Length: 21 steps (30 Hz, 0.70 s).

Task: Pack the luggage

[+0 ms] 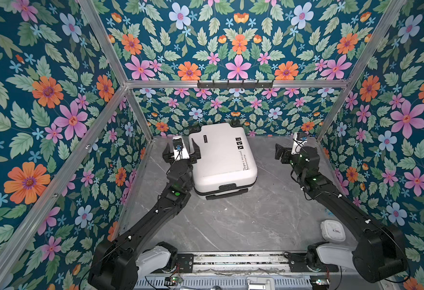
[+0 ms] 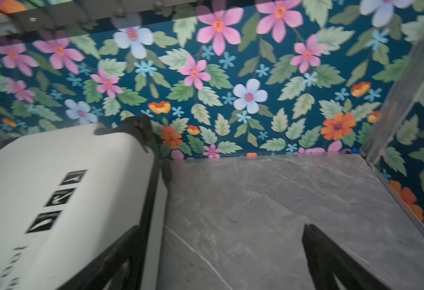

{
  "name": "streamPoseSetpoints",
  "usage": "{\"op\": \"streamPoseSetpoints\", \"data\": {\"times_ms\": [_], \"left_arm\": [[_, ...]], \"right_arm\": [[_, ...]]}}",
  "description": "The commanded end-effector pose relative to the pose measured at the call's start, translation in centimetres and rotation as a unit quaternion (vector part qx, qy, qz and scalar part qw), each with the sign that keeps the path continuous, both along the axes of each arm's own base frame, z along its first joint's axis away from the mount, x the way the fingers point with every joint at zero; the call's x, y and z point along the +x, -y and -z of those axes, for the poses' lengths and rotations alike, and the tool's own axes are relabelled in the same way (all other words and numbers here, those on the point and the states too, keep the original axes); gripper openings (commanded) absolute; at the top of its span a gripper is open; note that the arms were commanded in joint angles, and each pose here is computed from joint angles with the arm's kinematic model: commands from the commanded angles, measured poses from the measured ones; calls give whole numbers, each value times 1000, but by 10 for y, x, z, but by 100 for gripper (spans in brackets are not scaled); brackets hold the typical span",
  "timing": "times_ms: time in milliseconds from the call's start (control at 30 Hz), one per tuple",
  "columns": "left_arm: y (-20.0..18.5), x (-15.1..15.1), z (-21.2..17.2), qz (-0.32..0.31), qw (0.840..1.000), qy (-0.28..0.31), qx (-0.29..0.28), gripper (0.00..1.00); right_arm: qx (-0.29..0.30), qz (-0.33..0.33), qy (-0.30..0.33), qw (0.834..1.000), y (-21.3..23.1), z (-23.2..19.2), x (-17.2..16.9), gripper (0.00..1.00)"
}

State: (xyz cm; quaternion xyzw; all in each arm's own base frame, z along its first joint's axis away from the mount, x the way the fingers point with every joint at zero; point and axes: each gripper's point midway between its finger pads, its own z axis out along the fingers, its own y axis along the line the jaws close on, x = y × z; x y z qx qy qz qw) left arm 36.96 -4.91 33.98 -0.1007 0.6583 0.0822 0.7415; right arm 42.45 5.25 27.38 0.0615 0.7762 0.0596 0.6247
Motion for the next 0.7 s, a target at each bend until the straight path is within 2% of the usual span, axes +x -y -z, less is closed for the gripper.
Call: {"op": "streamPoseSetpoints", "data": {"times_ms": [0, 167, 367, 500, 667], "left_arm": [[-25, -3, 28, -13, 999, -14, -32, 99], [-62, -13, 95, -55, 995, -80, -16, 99], [-78, -20, 152, -67, 989, -128, -18, 99], [-86, -22, 171, -71, 988, -137, -22, 99], [-94, -20, 186, -67, 989, -130, -26, 99]], "right_arm": [[38, 85, -10, 996, 48, 22, -5, 97], [-11, 135, -60, 989, 85, 71, -24, 98], [-33, 125, -90, 988, 85, 112, -45, 98], [-51, 121, -101, 986, 86, 132, -55, 99], [-73, 94, -77, 990, 80, 141, -58, 99]]}}
